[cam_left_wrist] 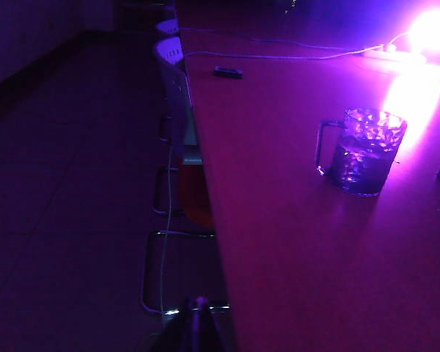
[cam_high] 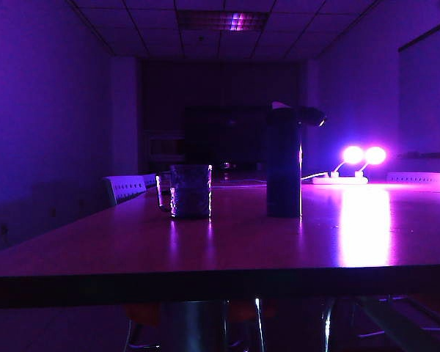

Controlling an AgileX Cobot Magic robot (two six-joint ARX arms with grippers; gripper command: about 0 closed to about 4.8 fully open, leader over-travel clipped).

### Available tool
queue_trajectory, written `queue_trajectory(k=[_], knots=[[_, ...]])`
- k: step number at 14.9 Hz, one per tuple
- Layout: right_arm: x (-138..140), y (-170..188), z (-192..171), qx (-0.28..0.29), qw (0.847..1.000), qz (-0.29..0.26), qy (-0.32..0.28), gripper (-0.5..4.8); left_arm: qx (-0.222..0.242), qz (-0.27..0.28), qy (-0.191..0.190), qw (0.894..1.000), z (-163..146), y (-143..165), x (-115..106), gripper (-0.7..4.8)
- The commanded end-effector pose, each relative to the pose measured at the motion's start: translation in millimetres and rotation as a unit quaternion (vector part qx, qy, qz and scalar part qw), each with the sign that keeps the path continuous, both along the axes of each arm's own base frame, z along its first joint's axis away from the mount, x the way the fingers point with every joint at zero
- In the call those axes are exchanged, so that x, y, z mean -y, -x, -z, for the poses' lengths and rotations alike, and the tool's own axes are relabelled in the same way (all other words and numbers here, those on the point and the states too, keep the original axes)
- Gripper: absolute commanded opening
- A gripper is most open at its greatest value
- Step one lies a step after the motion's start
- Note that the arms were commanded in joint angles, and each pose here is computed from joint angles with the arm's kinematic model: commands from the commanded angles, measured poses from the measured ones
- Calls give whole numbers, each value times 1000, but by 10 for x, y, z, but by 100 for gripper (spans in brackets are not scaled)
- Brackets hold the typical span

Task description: Pick up the black thermos cup, pour some water from it into the cup, and then put the thermos cup back on the table.

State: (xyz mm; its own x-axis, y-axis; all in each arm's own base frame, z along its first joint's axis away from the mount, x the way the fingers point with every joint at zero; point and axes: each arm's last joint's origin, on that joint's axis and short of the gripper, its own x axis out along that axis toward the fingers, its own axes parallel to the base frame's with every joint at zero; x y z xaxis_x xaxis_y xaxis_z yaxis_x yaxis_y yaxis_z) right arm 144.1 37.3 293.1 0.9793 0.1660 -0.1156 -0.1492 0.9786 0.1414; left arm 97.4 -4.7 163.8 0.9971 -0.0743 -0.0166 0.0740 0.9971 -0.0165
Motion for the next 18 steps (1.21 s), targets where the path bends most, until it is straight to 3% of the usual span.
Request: queue_trajectory(k=[1,7,13,18], knots=[[112,213,401,57,998,32,-13,-4,4,3,0,1000,-5,-1,3,-6],[314,516,1028,116,988,97,-22,-4,2,3,0,1000,-1,-1,3,-6],[327,470,1336,27,997,77,-8,-4,-2,5,-1,1000,5,-1,4,-6],[329,472,1355,20,997,76,25,-4,-2,5,-1,1000,6,-1,4,-6]])
